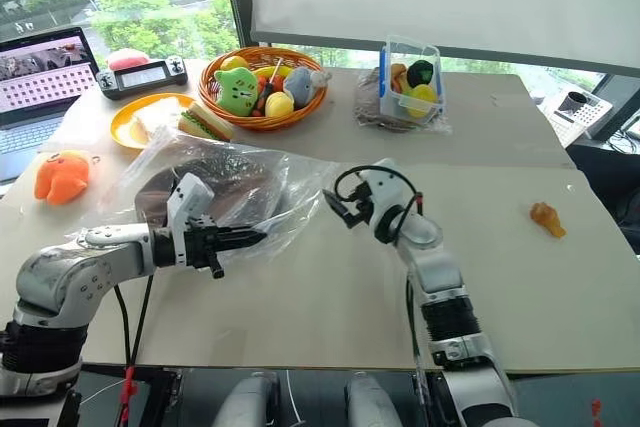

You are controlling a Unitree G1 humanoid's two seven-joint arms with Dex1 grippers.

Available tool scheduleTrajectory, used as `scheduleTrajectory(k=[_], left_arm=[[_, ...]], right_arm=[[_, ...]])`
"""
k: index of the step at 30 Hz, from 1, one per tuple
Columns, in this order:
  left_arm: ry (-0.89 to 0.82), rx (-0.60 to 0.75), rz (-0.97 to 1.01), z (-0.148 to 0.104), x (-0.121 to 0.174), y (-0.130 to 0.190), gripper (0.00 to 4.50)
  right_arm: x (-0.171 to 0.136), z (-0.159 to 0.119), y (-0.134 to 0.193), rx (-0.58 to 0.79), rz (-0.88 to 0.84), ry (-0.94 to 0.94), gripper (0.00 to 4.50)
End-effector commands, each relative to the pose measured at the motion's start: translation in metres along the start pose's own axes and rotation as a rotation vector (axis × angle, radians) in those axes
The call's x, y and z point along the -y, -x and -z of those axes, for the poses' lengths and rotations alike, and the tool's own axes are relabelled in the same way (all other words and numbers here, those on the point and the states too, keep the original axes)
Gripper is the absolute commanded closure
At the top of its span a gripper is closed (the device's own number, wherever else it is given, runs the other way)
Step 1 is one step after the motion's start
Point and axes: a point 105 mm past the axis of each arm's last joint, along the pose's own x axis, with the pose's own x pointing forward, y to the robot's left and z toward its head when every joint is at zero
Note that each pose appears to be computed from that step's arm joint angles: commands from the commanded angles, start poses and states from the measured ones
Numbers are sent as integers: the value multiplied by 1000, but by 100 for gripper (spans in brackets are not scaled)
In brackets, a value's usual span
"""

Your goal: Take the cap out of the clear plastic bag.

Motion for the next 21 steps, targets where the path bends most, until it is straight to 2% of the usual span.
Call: scheduleTrajectory(k=[1,5,9,13,16,21], left_arm=[[-35,105,3,-26,4,5,422],[-55,101,-19,-27,3,6,422],[-60,102,-21,-27,5,5,422],[-65,111,-28,-27,5,4,422],[-76,110,-27,-26,5,4,422],[-81,120,-22,-27,6,4,422]], right_arm=[[1,-18,-2,65,9,31,0],[-14,-34,-5,115,-46,29,0],[-51,-46,-11,154,-190,7,0],[-87,-44,-24,143,-309,-133,0],[-92,-32,-30,81,-338,-196,0],[-72,-16,-48,-11,-275,-396,0]])
